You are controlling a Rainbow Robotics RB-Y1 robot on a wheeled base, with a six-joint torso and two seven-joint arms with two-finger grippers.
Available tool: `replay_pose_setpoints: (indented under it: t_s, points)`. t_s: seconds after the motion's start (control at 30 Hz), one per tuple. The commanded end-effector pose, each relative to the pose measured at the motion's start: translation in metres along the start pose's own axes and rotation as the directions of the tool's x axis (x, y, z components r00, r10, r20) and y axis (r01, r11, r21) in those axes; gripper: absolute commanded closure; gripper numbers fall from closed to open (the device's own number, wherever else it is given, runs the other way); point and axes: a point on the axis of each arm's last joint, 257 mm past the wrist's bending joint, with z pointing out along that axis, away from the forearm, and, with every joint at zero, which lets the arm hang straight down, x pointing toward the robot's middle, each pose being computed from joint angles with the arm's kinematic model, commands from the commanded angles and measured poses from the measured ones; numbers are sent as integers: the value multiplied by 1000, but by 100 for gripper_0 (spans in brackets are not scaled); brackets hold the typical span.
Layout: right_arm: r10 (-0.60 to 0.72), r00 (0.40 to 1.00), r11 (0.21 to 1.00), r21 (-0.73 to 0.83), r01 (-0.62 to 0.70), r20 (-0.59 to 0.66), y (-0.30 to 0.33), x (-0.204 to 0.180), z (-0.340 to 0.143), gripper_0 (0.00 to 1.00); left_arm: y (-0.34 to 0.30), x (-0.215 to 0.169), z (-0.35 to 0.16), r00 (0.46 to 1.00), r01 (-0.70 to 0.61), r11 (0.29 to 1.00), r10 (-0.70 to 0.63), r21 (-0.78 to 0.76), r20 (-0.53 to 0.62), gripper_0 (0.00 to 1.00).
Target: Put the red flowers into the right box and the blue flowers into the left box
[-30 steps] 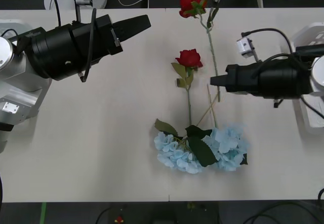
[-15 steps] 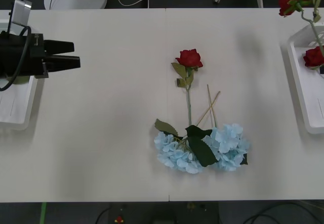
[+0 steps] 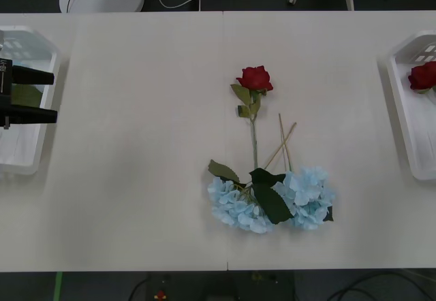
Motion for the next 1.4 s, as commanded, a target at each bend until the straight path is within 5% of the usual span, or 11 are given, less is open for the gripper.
replay_pose_setpoints:
  t_s: [0.03,0.43,0.5,0.6,0.73,1.1,1.4]
  points:
    - [-52,999,993,104,50,13,-35,-14,-5,100,10,10,-30,995,-5,999,1,-47,-96,0]
    - [-197,980,965,172,198,-23,-12,8,52,100,8,7,-26,964,-155,986,138,-58,-226,0]
    - [-202,979,963,175,204,-27,-12,9,53,85,8,6,-26,958,-173,983,154,-59,-241,0]
    - [-180,983,972,151,181,-19,-8,8,53,48,7,8,-23,952,-185,981,165,-53,-257,0]
    - [-118,993,990,80,119,-7,2,4,47,35,6,13,-16,951,-181,982,163,-46,-262,0]
    - [101,988,956,-262,-129,-116,69,-8,-7,30,7,13,-13,951,-182,982,163,-48,-263,0]
    - [363,876,799,-377,-468,-319,181,-37,-72,30,7,13,-13,951,-182,982,163,-48,-263,0]
